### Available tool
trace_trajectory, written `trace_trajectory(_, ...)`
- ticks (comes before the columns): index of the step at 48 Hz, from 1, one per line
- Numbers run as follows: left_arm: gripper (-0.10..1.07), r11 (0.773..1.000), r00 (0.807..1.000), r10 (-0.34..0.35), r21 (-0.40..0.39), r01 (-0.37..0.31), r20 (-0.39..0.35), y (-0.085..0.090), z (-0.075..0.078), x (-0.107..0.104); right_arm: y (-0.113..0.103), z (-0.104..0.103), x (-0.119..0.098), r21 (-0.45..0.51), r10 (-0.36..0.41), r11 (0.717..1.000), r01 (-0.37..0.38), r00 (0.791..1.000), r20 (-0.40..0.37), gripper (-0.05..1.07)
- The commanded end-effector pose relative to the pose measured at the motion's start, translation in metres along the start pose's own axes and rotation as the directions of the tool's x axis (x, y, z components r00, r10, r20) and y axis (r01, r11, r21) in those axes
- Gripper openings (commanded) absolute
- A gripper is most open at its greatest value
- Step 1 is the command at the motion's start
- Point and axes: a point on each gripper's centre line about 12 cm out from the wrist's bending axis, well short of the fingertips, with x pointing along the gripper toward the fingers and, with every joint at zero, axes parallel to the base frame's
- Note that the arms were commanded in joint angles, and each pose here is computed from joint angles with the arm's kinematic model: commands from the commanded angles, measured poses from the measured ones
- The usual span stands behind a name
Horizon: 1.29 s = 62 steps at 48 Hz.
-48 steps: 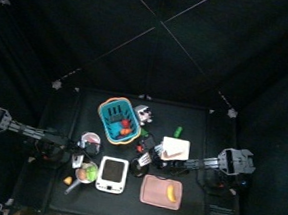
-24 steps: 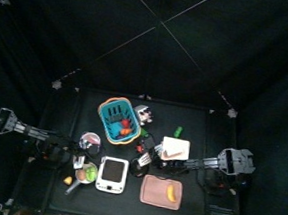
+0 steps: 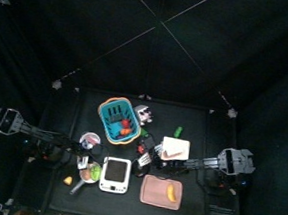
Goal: Put pan to left of stove
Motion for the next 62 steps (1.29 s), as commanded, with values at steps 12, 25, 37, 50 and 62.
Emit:
trace_trajectory(12,0.41,1.0,1.0,-0.001,0.012,0.001,0.009,-0.008,0.027,0.01,0.003,0.013,-0.006,0.022,0.019,1.0,-0.019,0.999,0.028,0.92)
trace_trajectory(25,0.41,1.0,1.0,-0.003,0.021,0.003,0.009,-0.012,0.036,0.015,0.003,0.013,-0.006,0.022,0.019,1.0,-0.019,0.999,0.028,0.92)
trace_trajectory(37,0.41,1.0,1.0,-0.006,0.025,0.006,-0.009,-0.013,0.029,0.014,0.003,0.013,-0.006,0.022,0.019,1.0,-0.019,0.999,0.028,0.92)
trace_trajectory(50,0.43,0.999,0.999,-0.024,0.048,0.026,-0.046,-0.021,0.022,0.012,0.003,0.013,-0.006,0.022,0.02,1.0,-0.02,0.999,0.027,0.92)
trace_trajectory(62,0.54,0.999,0.998,-0.026,0.046,0.029,-0.057,-0.021,0.021,0.011,0.003,0.013,-0.006,0.022,0.02,1.0,-0.02,0.999,0.027,0.92)
